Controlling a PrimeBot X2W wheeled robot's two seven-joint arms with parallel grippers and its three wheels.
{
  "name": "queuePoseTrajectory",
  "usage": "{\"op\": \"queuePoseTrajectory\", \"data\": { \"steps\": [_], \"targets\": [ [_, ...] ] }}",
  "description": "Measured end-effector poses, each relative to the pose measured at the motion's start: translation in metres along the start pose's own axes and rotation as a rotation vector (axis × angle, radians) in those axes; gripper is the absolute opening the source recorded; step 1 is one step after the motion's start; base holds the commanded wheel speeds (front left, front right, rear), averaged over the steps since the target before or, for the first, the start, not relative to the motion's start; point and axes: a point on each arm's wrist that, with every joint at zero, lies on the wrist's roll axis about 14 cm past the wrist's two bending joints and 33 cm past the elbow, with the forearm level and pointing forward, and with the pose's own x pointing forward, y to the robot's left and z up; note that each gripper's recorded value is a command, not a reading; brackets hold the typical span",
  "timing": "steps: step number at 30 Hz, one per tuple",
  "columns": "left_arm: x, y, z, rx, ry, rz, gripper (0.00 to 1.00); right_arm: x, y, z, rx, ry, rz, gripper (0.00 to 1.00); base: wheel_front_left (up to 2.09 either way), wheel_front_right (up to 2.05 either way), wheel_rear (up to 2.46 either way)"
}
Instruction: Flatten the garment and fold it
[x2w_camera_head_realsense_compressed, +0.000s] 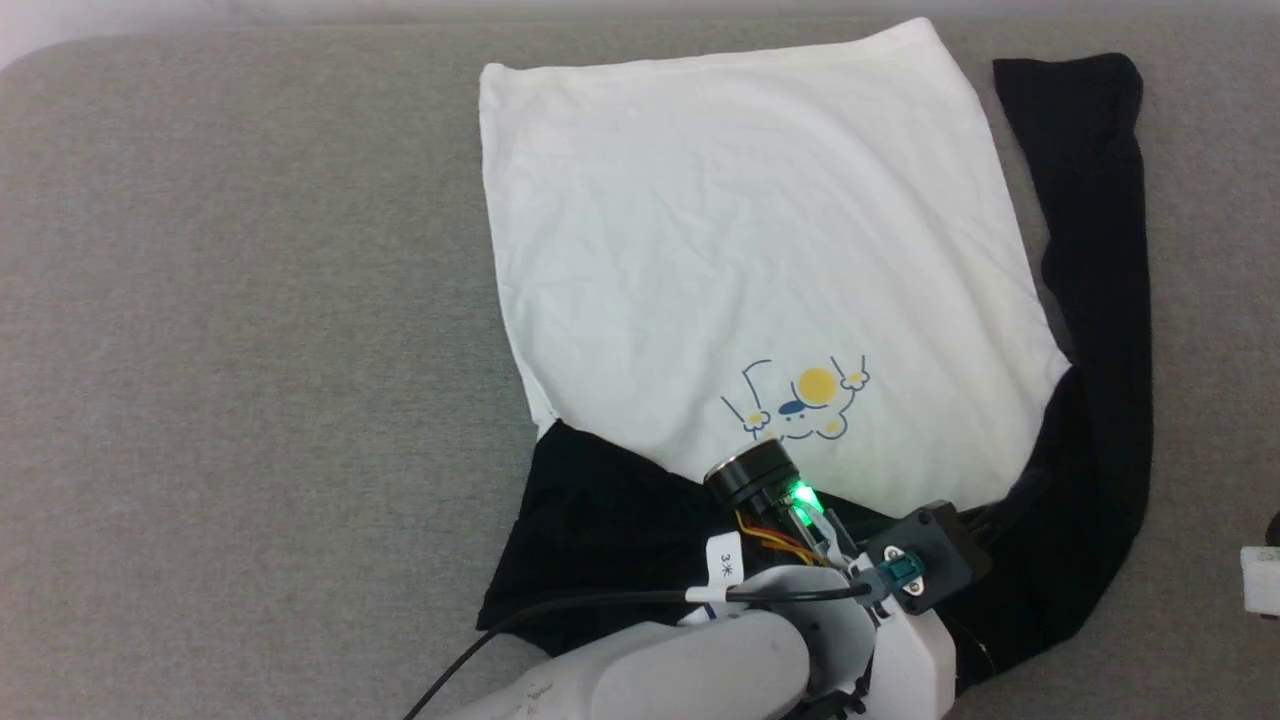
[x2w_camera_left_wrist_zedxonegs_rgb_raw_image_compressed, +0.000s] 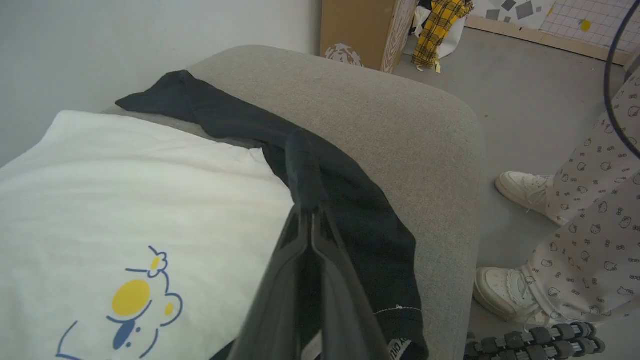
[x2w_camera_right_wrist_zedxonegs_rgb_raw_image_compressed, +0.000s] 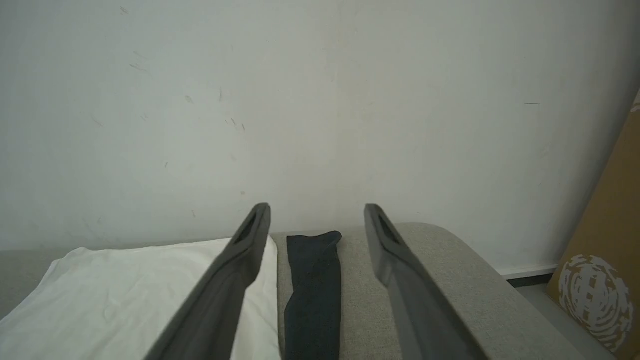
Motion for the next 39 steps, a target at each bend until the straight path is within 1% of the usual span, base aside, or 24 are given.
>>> {"op": "queuePoseTrajectory", "data": {
  "steps": [2, 7, 10, 11, 13, 14, 15, 16, 19, 25, 27, 29, 30, 33, 35, 37, 39],
  "targets": [
    [0.003, -0.006, -0.011, -0.012, 0.032, -0.026, 0.00, -0.001, -0.002, -0.002, -0.002, 0.003, -0.005, 1.00, 0.00, 0.00, 0.00],
    [0.010, -0.010, -0.040, -0.031, 0.126, -0.050, 0.00, -0.003, -0.005, -0.003, -0.005, 0.012, -0.015, 1.00, 0.00, 0.00, 0.00],
    [0.009, -0.017, -0.065, -0.047, 0.231, -0.084, 0.00, -0.007, -0.011, -0.004, -0.020, 0.023, -0.032, 1.00, 0.00, 0.00, 0.00],
    [0.007, -0.022, -0.075, -0.056, 0.272, -0.103, 0.00, -0.008, -0.013, -0.004, -0.026, 0.025, -0.039, 1.00, 0.00, 0.00, 0.00],
    [0.005, -0.030, -0.084, -0.096, 0.306, -0.120, 0.01, -0.010, -0.017, -0.005, -0.038, 0.029, -0.051, 1.00, 0.00, 0.00, 0.00],
    [0.005, -0.032, -0.084, -0.102, 0.308, -0.125, 0.29, -0.011, -0.019, -0.004, -0.040, 0.030, -0.055, 1.00, 0.00, 0.00, 0.00],
    [0.006, -0.032, -0.083, -0.107, 0.306, -0.124, 0.76, -0.011, -0.020, -0.004, -0.041, 0.029, -0.058, 1.00, 0.00, 0.00, 0.00],
    [0.006, -0.032, -0.082, -0.114, 0.304, -0.120, 1.00, -0.011, -0.020, -0.004, -0.041, 0.032, -0.059, 1.00, 0.00, 0.00, 0.00],
    [0.005, -0.032, -0.074, -0.139, 0.279, -0.113, 1.00, -0.012, -0.018, -0.001, -0.036, 0.029, -0.052, 1.00, 0.00, 0.00, 0.00],
    [0.001, -0.041, -0.040, -0.307, 0.179, -0.125, 1.00, -0.010, -0.011, 0.003, -0.030, 0.023, -0.032, 1.00, 0.00, 0.00, 0.00],
    [0.001, -0.035, -0.020, -0.351, 0.108, -0.107, 1.00, -0.009, -0.007, 0.003, -0.025, 0.024, -0.019, 1.00, 0.00, 0.00, 0.00],
    [0.001, -0.018, 0.005, -0.389, 0.014, -0.056, 1.00, -0.007, -0.002, 0.004, -0.019, 0.019, -0.004, 1.00, 0.00, 0.00, 0.00],
    [0.001, -0.007, 0.018, -0.392, -0.040, -0.024, 1.00, -0.006, 0.000, 0.005, -0.016, 0.017, 0.003, 1.00, 0.00, 0.00, 0.00],
    [-0.007, 0.035, 0.057, -0.390, -0.213, 0.111, 1.00, -0.003, 0.009, 0.006, -0.007, 0.012, 0.028, 1.00, 0.00, 0.00, 0.00],
    [-0.021, 0.066, 0.078, -0.380, -0.322, 0.215, 1.00, -0.002, 0.015, 0.005, 0.000, 0.011, 0.044, 1.00, 0.00, 0.00, 0.00],
    [-0.043, 0.095, 0.089, -0.348, -0.390, 0.313, 1.00, -0.001, 0.019, 0.006, 0.010, 0.007, 0.058, 1.00, 0.00, 0.00, 0.00],
    [-0.074, 0.129, 0.096, -0.278, -0.441, 0.441, 1.00, 0.001, 0.024, 0.007, 0.020, 0.001, 0.072, 1.00, 0.00, 0.00, 0.00]
  ]
}}
